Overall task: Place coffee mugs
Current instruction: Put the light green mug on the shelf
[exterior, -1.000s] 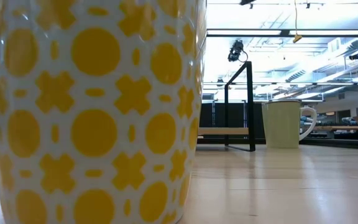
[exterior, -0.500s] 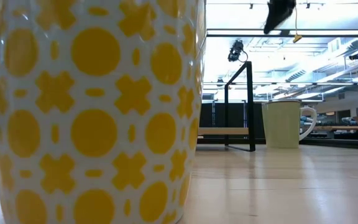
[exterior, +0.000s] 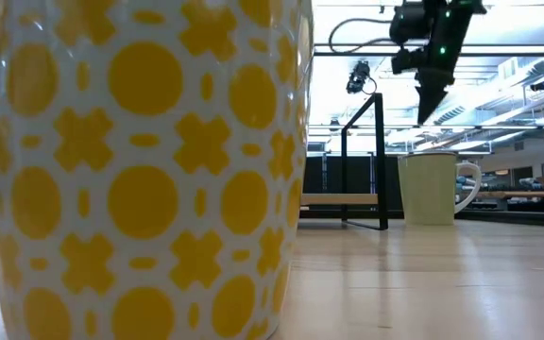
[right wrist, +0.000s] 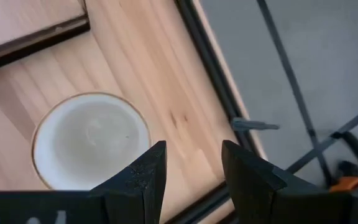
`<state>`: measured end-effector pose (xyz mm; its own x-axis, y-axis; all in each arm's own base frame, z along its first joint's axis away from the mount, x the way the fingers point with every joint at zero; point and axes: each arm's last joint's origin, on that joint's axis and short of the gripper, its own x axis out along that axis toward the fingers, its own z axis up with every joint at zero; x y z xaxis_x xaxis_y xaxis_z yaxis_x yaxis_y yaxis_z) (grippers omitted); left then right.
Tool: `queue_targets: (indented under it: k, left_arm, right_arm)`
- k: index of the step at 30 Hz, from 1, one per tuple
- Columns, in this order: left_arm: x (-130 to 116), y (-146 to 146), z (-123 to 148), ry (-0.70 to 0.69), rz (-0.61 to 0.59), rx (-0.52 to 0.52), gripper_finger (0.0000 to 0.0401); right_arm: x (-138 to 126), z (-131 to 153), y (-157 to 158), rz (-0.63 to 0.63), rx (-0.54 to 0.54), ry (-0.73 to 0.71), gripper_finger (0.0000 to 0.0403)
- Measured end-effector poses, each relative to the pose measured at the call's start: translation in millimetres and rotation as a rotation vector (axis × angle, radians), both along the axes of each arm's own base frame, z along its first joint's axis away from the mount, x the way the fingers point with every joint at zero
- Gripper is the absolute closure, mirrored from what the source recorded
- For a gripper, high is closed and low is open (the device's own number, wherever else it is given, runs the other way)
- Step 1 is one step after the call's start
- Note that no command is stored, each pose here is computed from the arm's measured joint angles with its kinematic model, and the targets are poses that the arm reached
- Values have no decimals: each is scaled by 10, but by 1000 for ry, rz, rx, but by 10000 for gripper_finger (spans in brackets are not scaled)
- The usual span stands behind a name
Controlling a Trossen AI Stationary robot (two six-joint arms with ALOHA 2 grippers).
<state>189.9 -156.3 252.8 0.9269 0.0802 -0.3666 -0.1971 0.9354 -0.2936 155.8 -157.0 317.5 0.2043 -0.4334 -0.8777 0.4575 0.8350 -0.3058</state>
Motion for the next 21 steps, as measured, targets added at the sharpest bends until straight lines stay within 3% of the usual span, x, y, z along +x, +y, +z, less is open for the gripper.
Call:
queue_targets:
  k: [7,21]
  left_arm:
    - [0,0,0,0,0,0,273]
    - [0,0,0,0,0,0,273]
  right_arm:
    - [-52,-232,-48,-25,45,15,242]
    - [32,-493,-85,33,68,-116,242]
